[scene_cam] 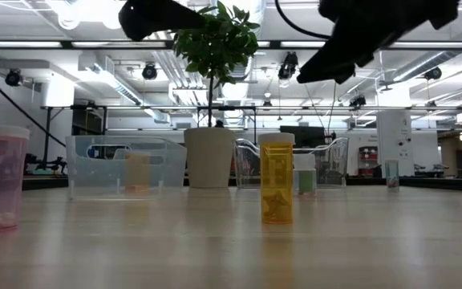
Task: Pick and place medicine bottles into bin by pill shape (circle, oval)
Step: Put the bottom blue pill bottle into the bottom transparent bin
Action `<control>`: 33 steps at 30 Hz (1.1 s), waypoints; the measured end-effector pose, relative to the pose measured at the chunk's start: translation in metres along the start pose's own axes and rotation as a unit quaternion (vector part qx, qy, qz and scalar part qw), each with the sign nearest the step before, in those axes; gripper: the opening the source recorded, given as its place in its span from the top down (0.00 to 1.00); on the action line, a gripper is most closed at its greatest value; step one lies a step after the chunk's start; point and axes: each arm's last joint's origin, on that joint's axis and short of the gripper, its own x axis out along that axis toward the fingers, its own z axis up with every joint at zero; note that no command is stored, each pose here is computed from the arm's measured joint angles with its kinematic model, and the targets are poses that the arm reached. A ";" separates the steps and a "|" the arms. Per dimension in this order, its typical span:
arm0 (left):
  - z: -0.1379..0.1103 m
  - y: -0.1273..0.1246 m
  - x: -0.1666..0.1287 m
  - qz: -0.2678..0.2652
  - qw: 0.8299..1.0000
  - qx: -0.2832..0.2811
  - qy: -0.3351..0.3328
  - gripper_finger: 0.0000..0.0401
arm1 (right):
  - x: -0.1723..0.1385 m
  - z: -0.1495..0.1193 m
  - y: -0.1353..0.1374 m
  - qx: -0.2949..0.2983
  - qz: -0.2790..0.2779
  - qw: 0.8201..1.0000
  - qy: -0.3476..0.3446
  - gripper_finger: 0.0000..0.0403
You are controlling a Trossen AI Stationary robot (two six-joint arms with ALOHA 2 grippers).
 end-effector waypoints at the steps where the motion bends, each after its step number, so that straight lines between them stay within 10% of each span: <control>1: 0.000 -0.004 0.000 -0.002 1.000 -0.009 0.020 0.13 | 0.000 -0.004 0.003 -0.001 0.005 1.000 -0.005 0.64; 8: -0.019 -0.035 -0.019 -0.026 0.953 -0.153 0.259 0.13 | 0.001 -0.022 0.017 -0.006 0.034 0.999 -0.006 0.66; 15: -0.061 -0.061 -0.060 0.017 0.769 -0.316 0.555 0.13 | 0.002 -0.027 0.022 -0.004 0.043 0.999 0.003 0.66; 18: -0.074 -0.059 -0.079 0.096 0.724 -0.312 0.608 0.13 | 0.001 -0.027 0.022 -0.005 0.043 0.999 0.002 0.66; 26: -0.088 -0.025 -0.108 0.309 0.718 -0.196 0.592 0.13 | 0.001 -0.023 0.022 -0.005 0.045 0.999 -0.018 0.67; 33: -0.094 -0.021 -0.104 0.301 0.757 -0.172 0.554 0.13 | 0.001 -0.023 0.022 -0.006 0.045 0.999 -0.021 0.67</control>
